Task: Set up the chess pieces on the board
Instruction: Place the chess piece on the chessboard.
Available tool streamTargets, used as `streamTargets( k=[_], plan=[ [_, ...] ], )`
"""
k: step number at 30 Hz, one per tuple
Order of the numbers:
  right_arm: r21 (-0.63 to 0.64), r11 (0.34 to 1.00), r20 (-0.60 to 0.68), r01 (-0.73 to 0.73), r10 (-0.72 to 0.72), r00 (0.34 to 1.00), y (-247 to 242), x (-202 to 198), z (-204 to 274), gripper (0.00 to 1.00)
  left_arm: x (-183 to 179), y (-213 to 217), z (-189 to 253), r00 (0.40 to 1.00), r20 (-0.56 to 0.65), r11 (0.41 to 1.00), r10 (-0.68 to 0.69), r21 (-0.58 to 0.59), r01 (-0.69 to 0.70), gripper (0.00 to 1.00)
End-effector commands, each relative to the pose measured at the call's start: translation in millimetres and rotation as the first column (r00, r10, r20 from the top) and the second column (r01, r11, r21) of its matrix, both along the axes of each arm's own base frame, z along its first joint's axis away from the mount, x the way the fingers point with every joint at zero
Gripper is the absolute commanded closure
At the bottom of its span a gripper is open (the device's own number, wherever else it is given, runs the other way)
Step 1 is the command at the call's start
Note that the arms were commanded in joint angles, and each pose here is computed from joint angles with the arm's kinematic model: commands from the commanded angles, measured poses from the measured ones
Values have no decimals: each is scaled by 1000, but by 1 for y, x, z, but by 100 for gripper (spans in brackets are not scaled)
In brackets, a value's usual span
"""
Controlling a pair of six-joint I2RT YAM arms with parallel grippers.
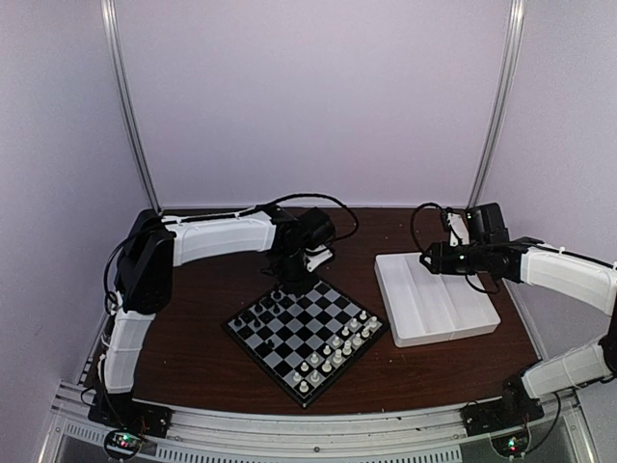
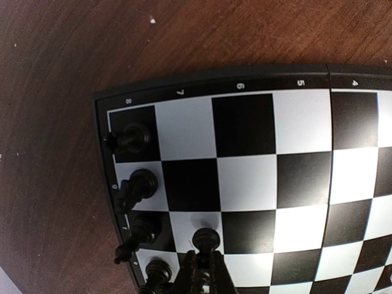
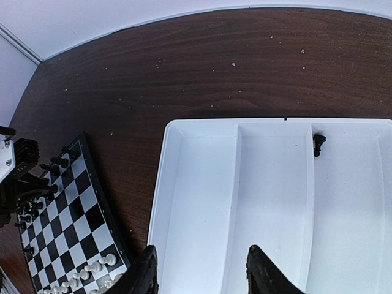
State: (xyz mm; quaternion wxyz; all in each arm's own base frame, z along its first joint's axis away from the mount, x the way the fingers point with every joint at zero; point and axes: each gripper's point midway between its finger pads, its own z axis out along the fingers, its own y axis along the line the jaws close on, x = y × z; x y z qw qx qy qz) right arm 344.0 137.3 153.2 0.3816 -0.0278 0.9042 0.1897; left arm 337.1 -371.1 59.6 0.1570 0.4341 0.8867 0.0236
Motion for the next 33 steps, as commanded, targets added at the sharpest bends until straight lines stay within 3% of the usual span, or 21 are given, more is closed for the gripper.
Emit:
streamTargets(
  k=[1, 30, 33],
  plan=[
    [-4, 1000, 15, 5, -5, 1000, -3, 2, 8, 51, 12, 1, 4, 999, 32, 1000, -5, 14, 4, 99],
    [8, 1000, 6, 7, -7, 1000, -2, 2, 4, 50, 7, 8, -9, 1000, -3, 999, -7, 49, 7, 99],
    [9, 1000, 4, 7, -7, 1000, -2, 2, 3, 50, 6, 9, -10, 1000, -6, 998, -8, 55, 8, 93]
  ],
)
